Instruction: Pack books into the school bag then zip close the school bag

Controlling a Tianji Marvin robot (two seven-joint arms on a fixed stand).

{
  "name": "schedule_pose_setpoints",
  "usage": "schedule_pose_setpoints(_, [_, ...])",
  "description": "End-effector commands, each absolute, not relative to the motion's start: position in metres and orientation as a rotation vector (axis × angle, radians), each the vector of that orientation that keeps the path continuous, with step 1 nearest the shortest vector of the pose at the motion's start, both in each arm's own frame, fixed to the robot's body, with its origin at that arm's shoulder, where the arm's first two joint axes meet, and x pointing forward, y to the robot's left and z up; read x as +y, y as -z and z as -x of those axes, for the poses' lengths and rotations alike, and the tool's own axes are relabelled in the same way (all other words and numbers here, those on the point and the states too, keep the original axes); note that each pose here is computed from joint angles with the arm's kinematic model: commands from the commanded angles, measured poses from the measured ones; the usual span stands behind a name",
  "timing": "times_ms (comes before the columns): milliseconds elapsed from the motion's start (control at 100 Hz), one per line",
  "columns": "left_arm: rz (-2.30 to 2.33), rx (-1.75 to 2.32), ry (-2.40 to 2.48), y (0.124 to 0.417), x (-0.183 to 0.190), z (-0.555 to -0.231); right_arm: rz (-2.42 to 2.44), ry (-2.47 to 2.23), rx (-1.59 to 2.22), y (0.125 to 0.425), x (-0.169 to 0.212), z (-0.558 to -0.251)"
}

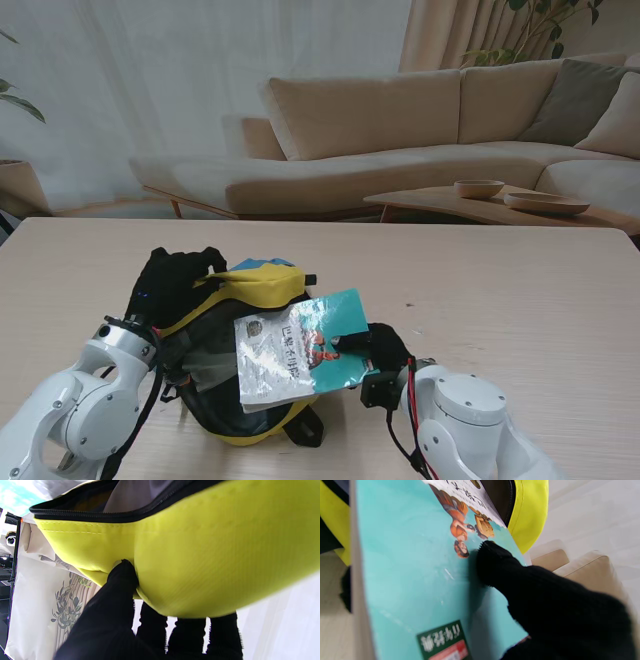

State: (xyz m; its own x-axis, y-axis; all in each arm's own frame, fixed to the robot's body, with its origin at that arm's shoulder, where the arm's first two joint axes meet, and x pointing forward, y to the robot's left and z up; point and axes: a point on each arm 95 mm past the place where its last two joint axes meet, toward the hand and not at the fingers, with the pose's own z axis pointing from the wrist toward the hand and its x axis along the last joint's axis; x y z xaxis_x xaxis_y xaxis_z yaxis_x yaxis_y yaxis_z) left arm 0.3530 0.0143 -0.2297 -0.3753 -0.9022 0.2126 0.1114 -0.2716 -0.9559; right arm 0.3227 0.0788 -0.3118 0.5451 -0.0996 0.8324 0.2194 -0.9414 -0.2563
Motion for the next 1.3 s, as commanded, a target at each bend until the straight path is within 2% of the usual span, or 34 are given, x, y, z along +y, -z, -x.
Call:
schedule_pose_setpoints(0, [1.064, 1.223, 1.761, 0.225, 0.009, -0.351, 2.410, 1.328, -0.082, 0.307, 0.095, -0.325])
schedule_pose_setpoints(580, [1.053, 1.221, 1.806, 0.227, -0.001, -0.339, 2.559, 1.171, -0.024, 0.309, 0.154, -0.349])
schedule_pose_setpoints(1290, [1.045, 1.188, 1.857, 0.225, -0.001, -0.332, 2.681, 1.135, 0.045, 0.312, 0.188, -0.364])
